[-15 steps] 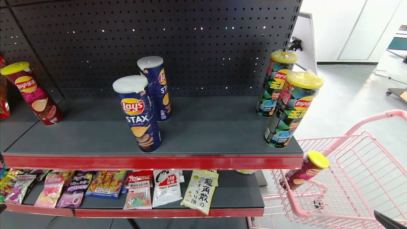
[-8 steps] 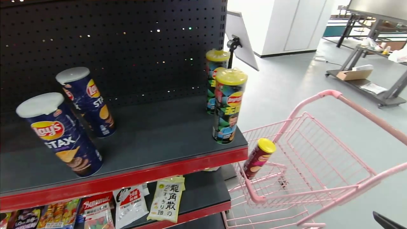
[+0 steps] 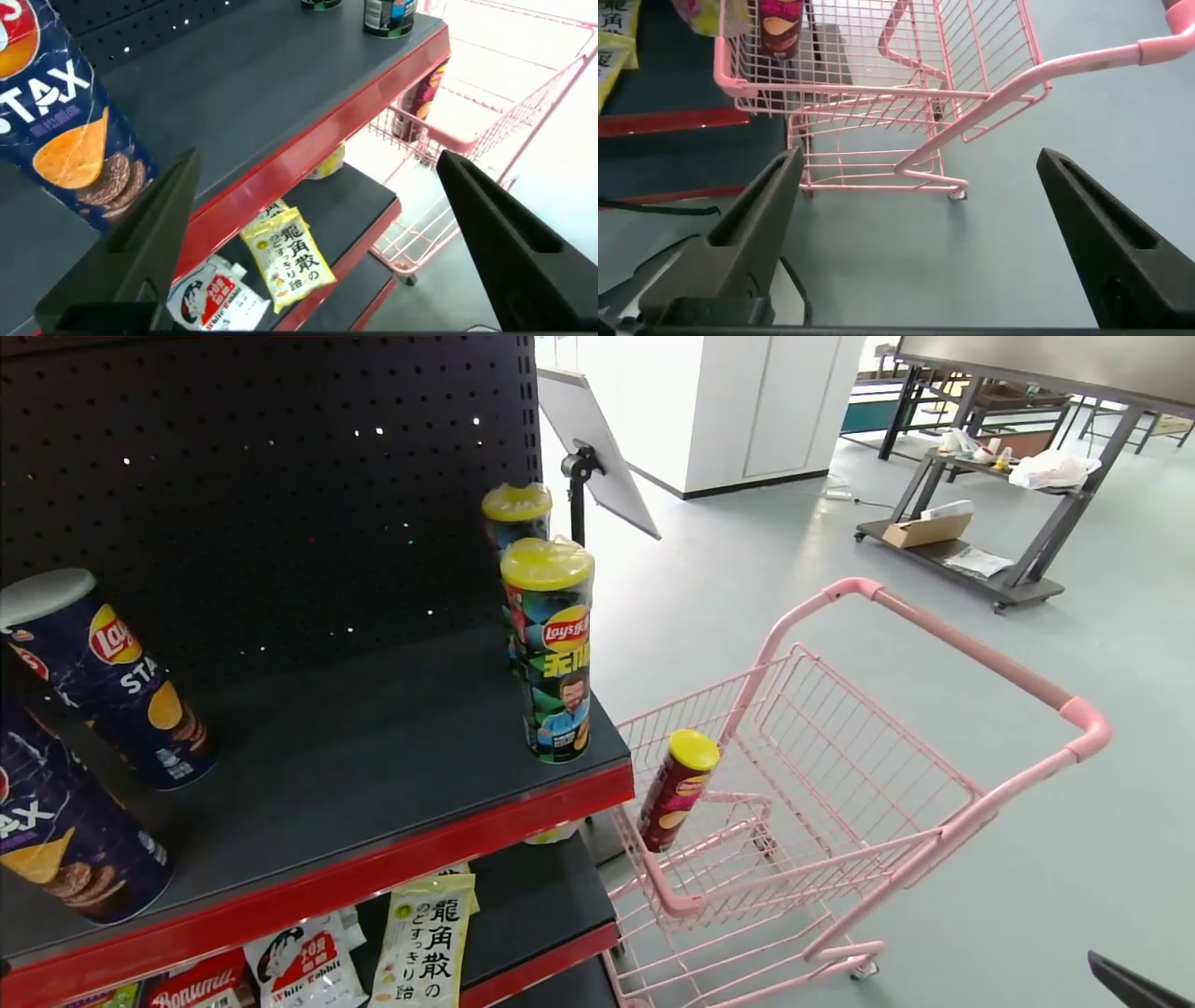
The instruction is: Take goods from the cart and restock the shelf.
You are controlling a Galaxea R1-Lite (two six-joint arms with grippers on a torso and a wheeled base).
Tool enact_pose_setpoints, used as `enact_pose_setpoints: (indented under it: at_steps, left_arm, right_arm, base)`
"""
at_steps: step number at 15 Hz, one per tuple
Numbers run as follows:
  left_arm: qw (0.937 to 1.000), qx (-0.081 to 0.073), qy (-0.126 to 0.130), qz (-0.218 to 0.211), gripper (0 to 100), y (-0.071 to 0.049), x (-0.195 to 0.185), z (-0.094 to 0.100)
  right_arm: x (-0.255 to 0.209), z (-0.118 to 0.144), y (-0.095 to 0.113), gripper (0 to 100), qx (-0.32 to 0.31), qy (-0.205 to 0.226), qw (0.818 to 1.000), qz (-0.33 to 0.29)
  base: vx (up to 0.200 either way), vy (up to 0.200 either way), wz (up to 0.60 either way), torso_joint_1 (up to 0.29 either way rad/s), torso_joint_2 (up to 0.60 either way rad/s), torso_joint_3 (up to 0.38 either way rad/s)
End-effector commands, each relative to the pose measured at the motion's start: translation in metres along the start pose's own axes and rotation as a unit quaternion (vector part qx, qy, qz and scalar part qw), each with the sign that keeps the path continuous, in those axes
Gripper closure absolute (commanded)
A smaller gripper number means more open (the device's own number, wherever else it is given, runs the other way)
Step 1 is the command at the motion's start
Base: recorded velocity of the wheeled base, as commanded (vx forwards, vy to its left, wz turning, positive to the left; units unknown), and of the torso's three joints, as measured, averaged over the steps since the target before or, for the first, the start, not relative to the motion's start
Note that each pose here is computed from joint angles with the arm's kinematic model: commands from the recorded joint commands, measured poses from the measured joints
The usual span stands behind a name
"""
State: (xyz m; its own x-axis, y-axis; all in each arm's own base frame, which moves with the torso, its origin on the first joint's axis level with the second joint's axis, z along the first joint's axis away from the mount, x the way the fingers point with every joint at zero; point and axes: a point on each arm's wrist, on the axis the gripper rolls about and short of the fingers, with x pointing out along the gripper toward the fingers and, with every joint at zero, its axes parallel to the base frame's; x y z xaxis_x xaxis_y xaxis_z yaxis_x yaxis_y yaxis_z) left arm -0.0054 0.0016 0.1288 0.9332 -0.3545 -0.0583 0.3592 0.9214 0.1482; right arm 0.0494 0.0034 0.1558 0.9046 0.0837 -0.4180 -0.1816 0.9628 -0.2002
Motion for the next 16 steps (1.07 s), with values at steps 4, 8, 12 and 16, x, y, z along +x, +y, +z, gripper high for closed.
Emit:
enact_pose_setpoints:
  at_steps: [4,8,12,16]
  left_arm:
    - [1.0000,0.001,0.002,0.000,0,0.0000,0.0005,-0.0001]
    - [1.0000,0.002,0.002,0.003,0,0.0003,0.0006,0.0010]
    - [1.0000,0.002,0.001,0.004,0,0.0004,0.0006,0.0019]
    - [1.0000,0.002,-0.001,0.006,0,0.0004,0.0000,0.0020]
  right_arm:
    - [0.0024,0.0001,-0.0002,0,0.000,0.008,1.000,0.001]
    - [0.0047,-0.0005,0.0000,0,0.001,0.015,1.000,0.004]
    - [0.0079,-0.0001,-0.0002,0,0.001,0.024,1.000,0.007]
    - [0.0080,0.0003,-0.0003,0,0.001,0.024,1.000,0.007]
  base:
    - [0.000,0.000,0.00,-0.085,0.18,0.108]
    - [0.000,0.000,0.00,-0.149,0.36,0.205]
    - [0.000,0.000,0.00,-0.151,0.39,0.232]
    - [0.000,0.000,0.00,-0.195,0.52,0.320]
